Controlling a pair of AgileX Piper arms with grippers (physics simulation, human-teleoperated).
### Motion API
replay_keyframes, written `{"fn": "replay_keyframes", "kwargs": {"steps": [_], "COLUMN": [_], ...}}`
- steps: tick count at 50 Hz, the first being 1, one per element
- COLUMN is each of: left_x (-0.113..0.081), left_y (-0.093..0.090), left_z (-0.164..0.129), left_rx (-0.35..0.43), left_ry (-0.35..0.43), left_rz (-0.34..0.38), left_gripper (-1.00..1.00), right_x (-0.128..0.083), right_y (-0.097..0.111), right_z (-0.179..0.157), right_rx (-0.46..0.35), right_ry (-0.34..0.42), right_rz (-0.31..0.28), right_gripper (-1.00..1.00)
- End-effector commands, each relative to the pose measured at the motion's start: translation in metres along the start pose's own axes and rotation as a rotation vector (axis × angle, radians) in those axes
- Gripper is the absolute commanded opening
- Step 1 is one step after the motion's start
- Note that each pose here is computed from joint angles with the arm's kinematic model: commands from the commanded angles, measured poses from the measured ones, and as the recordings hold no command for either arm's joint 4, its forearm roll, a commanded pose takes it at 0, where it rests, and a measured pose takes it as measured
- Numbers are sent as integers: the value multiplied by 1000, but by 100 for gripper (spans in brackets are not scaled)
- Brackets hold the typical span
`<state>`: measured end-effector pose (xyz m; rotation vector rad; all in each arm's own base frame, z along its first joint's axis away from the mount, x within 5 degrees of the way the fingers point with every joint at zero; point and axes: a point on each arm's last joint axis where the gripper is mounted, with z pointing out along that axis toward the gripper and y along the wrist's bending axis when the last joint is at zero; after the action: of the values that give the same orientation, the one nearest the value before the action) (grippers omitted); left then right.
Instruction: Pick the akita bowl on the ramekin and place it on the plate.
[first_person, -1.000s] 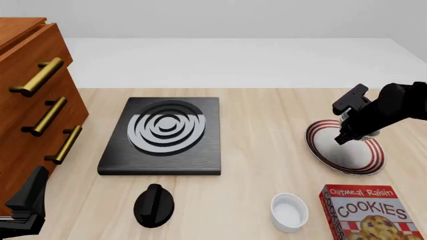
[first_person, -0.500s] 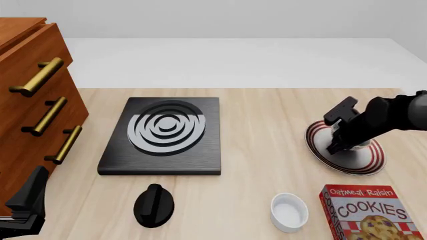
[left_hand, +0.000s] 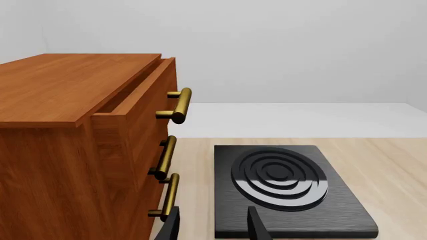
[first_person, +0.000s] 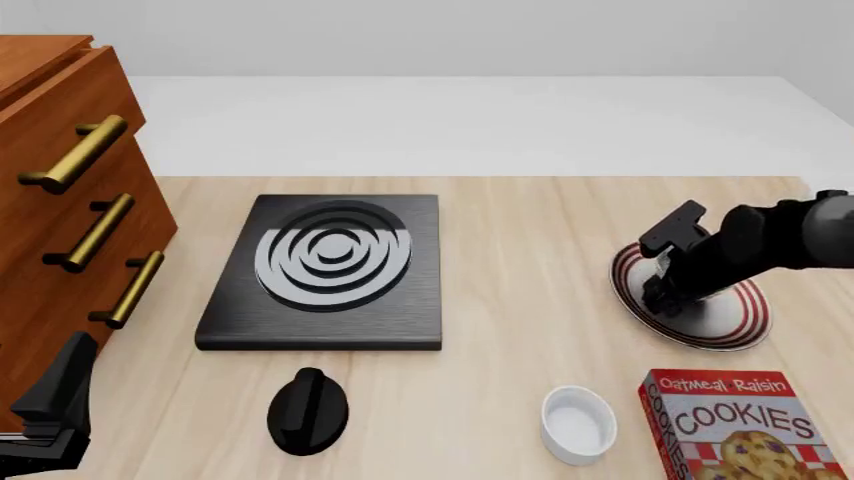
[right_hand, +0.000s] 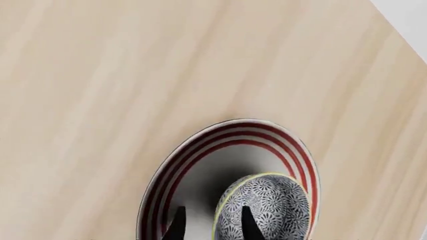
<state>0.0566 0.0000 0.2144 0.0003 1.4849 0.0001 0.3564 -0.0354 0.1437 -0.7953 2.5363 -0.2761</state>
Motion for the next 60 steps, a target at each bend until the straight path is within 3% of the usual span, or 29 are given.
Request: {"fn": "replay_keyframes", "kwargs": {"steps": [1, 16, 40, 44, 47, 50, 60], "left_x": [0, 0, 0, 0, 0, 0, 0], "left_y": [0, 0, 0, 0, 0, 0, 0], "left_z": [0, 0, 0, 0, 0, 0, 0], "left_rx": [0, 0, 0, 0, 0, 0, 0], "left_ry": [0, 0, 0, 0, 0, 0, 0], "left_rz": [0, 0, 0, 0, 0, 0, 0], "left_gripper": [100, 100, 100, 100, 100, 100, 100], "right_x": [7, 12, -1, -16, -9, -19, -7], "right_y": [1, -2, 6, 22, 19, 28, 25], "right_z": [2, -5, -62, -80, -83, -101, -129], "right_rx": [-10, -1, 26, 11, 28, 34, 117], "right_ry": [16, 17, -47, -91, -94, -152, -252], "right_rz": [16, 17, -33, 8, 3, 47, 108], "right_gripper": [100, 100, 100, 100, 100, 100, 100]}}
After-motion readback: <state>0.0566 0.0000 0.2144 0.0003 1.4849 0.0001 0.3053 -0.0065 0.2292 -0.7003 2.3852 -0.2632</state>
